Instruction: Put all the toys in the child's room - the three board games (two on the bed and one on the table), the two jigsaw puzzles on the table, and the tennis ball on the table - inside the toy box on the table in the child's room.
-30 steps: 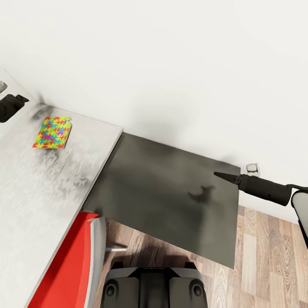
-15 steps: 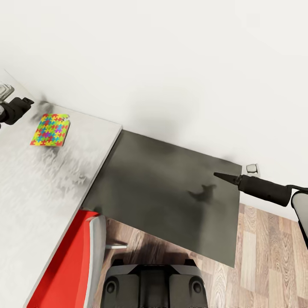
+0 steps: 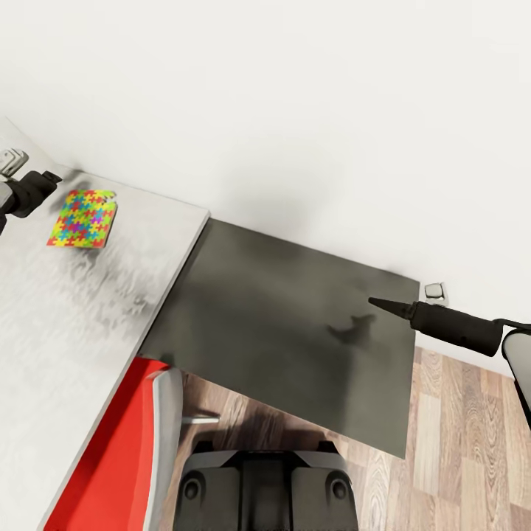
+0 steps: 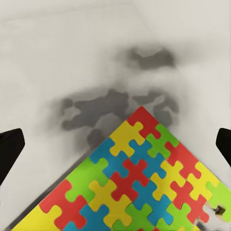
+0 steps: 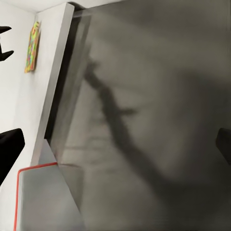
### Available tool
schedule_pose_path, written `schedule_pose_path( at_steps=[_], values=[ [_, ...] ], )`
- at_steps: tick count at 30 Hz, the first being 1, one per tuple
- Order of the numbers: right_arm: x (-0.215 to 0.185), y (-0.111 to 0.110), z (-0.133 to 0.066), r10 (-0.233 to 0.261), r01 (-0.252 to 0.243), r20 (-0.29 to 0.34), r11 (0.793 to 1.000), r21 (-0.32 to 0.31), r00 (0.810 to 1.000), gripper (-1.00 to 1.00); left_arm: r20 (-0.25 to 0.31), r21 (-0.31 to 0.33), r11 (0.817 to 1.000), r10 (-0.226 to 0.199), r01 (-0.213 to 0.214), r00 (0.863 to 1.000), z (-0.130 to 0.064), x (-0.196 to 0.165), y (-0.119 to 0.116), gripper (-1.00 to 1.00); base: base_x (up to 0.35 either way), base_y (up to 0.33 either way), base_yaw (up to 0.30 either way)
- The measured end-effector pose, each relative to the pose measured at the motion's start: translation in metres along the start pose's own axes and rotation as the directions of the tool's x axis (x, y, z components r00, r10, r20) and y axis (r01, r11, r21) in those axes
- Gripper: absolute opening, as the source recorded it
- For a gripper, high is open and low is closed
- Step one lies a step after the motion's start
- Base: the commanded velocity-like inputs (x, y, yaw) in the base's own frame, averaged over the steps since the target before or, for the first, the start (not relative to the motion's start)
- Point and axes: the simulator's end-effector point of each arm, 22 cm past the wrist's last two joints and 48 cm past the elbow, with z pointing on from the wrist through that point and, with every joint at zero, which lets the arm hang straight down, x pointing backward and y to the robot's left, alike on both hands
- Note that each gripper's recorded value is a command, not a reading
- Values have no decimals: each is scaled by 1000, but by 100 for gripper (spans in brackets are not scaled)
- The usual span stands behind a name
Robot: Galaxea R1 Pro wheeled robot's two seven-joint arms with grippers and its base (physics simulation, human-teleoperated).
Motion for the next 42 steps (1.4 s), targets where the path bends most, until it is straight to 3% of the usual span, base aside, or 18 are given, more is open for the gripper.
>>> schedule_pose_path(
  at_steps=[19,42],
  values=[
    [9,-12,5,21,-21,-15,1000,7,1000,100,-24,-29,1000,11,-11,1000,15,26,18,100,0,0,18],
    [14,-15,6,29,-29,-20,1000,10,999,100,-23,-41,999,9,-10,1000,18,31,26,100,0,0,6]
  ],
)
